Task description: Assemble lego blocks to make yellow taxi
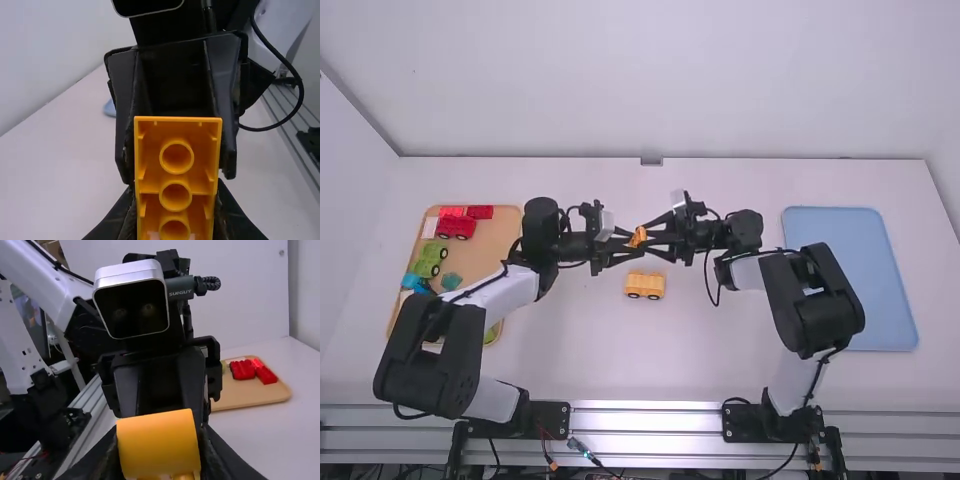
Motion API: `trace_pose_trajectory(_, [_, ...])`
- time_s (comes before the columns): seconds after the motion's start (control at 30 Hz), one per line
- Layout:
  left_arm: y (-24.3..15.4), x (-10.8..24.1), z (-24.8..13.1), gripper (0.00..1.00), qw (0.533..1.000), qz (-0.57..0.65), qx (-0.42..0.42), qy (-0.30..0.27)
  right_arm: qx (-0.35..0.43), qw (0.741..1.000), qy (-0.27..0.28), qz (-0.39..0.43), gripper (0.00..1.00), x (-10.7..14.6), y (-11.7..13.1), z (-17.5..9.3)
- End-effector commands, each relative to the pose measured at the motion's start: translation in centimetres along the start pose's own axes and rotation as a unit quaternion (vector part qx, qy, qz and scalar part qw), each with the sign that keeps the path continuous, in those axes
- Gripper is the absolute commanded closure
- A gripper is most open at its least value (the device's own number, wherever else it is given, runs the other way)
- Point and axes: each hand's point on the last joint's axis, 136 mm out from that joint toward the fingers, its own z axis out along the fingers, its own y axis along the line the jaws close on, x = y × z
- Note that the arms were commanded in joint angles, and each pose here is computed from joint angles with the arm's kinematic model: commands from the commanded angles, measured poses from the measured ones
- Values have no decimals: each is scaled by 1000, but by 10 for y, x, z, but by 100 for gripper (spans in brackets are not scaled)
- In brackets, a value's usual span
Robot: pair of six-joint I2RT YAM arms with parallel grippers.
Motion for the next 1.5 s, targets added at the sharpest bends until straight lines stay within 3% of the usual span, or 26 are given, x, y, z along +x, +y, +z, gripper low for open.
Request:
trace_pose_trajectory(0.0, [1, 3, 2, 98, 1000, -8, -4, 1, -21, 1000, 11, -3, 68, 2, 5, 2])
trace_pose_trajectory(0.23, [3, 2, 0, 95, 1000, -12, -6, 0, -24, 1000, 13, -7, 80, 3, 6, 2])
trace_pose_trajectory(0.27, [3, 2, 0, 85, 1000, -13, -7, 0, -24, 1000, 13, -7, 83, 2, 6, 2])
trace_pose_trajectory(0.3, [2, 2, 1, 64, 1000, -13, -6, 0, -22, 1000, 12, -7, 87, 2, 5, 3])
trace_pose_trajectory(0.37, [1, 2, 2, 45, 1000, -12, -5, 1, -22, 1000, 12, -7, 89, 2, 5, 2])
trace_pose_trajectory(0.4, [2, 2, 2, 29, 1000, -12, -7, 1, -22, 1000, 12, -10, 93, 2, 5, 2])
trace_pose_trajectory(0.43, [2, 2, 2, 1, 1000, -12, -7, 1, -22, 1000, 11, -17, 98, 2, 5, 3])
trace_pose_trajectory(0.67, [19, 9, 0, 1, 998, -22, -57, 15, 15, 1000, -5, -18, 100, -4, -9, -7])
trace_pose_trajectory(0.83, [32, 22, -3, 1, 993, -44, -100, 38, 96, 995, -29, 11, 100, -8, -43, -32])
trace_pose_trajectory(1.03, [50, 41, -10, 1, 981, -72, -163, 73, 224, 972, -17, 71, 100, 21, -93, -68])
trace_pose_trajectory(1.2, [62, 52, -17, 1, 970, -92, -205, 93, 267, 959, 19, 91, 100, 37, -100, -79])
trace_pose_trajectory(1.4, [78, 58, -28, 1, 956, -96, -255, 104, 387, 912, 106, 86, 100, 43, -109, -100])
trace_pose_trajectory(1.47, [82, 59, -31, 1, 952, -95, -269, 108, 424, 887, 164, 80, 100, 40, -105, -106])
